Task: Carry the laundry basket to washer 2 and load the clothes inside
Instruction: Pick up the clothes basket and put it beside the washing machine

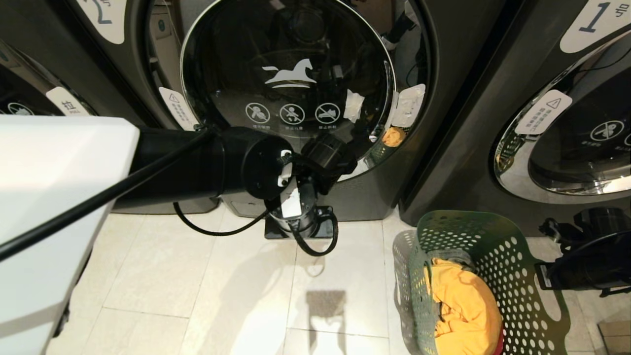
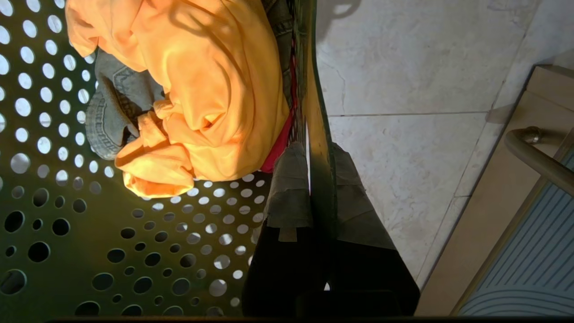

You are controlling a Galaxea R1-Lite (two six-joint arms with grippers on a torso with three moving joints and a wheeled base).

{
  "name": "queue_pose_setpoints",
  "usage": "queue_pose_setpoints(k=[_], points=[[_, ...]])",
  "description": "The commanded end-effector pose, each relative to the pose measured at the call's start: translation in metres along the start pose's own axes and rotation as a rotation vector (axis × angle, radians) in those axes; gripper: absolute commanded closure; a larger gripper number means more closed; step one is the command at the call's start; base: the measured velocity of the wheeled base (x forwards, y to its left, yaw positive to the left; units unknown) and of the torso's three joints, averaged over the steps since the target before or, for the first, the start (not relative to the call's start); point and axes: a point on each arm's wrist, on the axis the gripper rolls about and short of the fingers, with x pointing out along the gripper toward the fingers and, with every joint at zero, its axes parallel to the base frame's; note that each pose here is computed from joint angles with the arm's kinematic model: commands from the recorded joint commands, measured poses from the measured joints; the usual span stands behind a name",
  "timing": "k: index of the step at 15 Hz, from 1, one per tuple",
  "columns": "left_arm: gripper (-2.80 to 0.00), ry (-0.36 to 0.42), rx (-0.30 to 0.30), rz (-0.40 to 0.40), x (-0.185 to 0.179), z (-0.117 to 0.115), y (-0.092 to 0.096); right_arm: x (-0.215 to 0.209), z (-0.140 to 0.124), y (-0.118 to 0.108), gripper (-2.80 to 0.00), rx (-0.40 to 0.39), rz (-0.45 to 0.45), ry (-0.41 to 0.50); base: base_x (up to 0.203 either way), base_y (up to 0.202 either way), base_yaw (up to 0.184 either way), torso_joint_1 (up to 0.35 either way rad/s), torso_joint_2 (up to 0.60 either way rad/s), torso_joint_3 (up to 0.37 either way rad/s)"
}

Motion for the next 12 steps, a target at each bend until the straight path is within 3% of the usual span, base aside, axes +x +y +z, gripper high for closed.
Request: queue_pose_setpoints(k=[1,4,5,9,12], points=[[-2.8,0.003,0.0,0.005,-0.001,-0.001,0.0,-0.001,0.0,-0.001,0.0,0.0,-0.002,-0.003,0.0,0.0,0.0,0.0,0.0,0.0],[-2.8,0.002,0.001,0.002,-0.002,-0.002,0.0,0.004,-0.003,-0.001,0.0,-0.004,-0.048,0.022,0.0,0.0,0.0,0.0,0.0,0.0],[-2.8,0.008,0.004,0.007,-0.001,-0.003,0.0,0.005,-0.003,-0.001,-2.8,-0.001,-0.053,0.026,0.0,0.0,0.0,0.0,0.0,0.0],[-2.8,0.014,0.006,0.012,-0.003,-0.006,0.004,-0.005,0.0,-0.001,-2.8,0.0,-0.055,-0.001,0.0,0.0,0.0,0.0,0.0,0.0],[-2.8,-0.011,-0.012,-0.003,-0.019,-0.001,0.011,-0.037,0.013,0.002,-2.8,-0.006,-0.058,-0.099,0.0,0.0,0.0,0.0,0.0,0.0]])
